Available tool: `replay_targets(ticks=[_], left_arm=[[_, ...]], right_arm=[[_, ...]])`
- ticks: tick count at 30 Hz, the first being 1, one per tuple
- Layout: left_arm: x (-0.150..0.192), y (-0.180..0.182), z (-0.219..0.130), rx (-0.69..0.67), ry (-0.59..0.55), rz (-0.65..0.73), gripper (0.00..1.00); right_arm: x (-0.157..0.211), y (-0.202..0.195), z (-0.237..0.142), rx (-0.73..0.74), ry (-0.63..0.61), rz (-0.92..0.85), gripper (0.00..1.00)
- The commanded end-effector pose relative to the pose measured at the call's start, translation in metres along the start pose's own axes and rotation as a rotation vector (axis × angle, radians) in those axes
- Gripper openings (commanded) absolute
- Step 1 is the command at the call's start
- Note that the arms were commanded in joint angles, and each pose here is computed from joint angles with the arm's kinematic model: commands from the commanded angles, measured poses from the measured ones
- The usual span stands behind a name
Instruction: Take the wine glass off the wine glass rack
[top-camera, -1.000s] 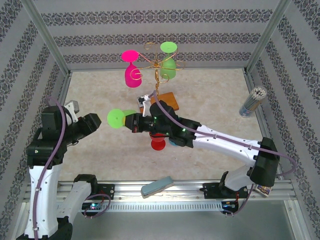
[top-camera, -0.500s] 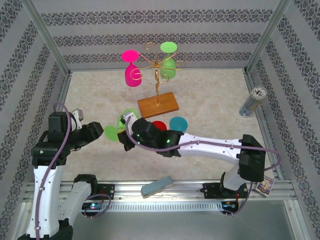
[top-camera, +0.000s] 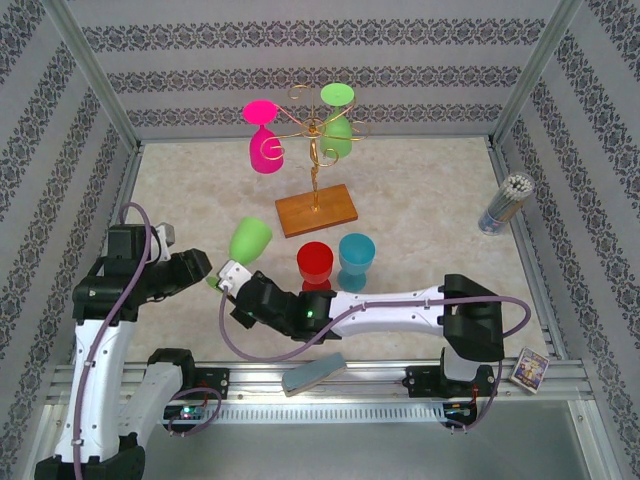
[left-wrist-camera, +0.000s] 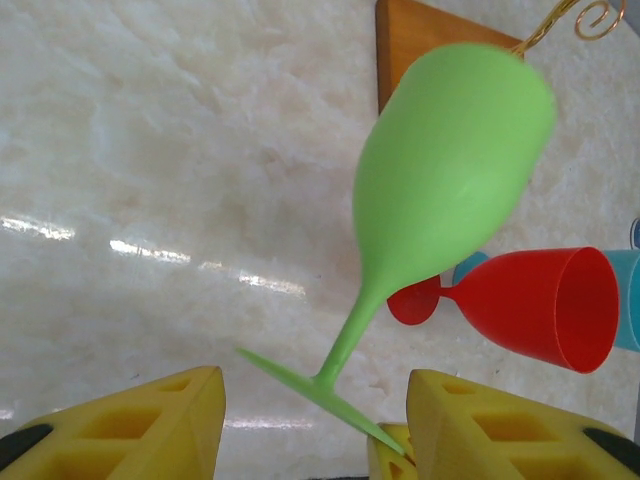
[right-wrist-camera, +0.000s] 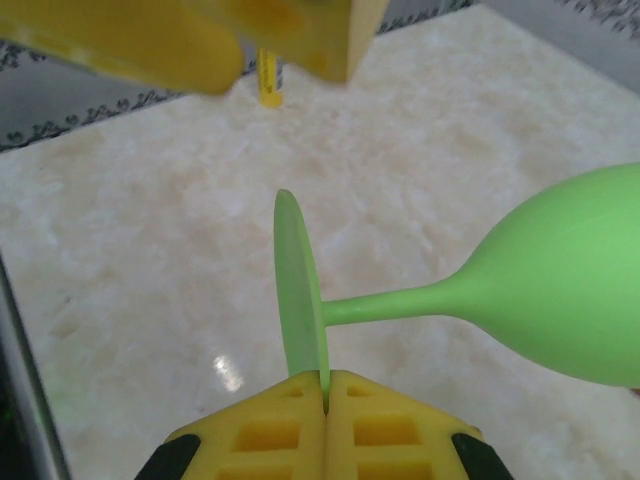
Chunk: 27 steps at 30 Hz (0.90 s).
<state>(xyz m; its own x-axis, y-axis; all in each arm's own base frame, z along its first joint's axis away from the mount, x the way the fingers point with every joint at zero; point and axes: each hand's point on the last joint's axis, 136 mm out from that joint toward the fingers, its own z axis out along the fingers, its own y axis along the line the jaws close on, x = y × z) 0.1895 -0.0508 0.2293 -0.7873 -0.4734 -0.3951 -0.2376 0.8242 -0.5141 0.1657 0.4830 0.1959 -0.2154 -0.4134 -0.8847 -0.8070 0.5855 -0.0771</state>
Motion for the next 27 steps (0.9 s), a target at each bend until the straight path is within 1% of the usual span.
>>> replay_targets(ticks=[1,5,12,27], left_arm=[[0.010,0.003,0.003,0.005,0.052,-0.006,0.52],[0.013,0.001,0.008,0.021,0.086,-0.025,0.52],[0.016,-0.003,0.013,0.047,0.118,-0.056,0.52],[0.014,-0.016,0.020,0.127,0.141,-0.111,0.49]], right_arm=[[-0.017,-0.013,-0.005,0.128,-0.088,-0.083,0.00],[-0.018,-0.016,-0.006,0.176,-0.097,-0.136,0.00],[-0.018,-0.020,-0.006,0.215,-0.109,-0.155,0.00],[-0.025,-0.020,-0.006,0.251,-0.136,-0.182,0.00]])
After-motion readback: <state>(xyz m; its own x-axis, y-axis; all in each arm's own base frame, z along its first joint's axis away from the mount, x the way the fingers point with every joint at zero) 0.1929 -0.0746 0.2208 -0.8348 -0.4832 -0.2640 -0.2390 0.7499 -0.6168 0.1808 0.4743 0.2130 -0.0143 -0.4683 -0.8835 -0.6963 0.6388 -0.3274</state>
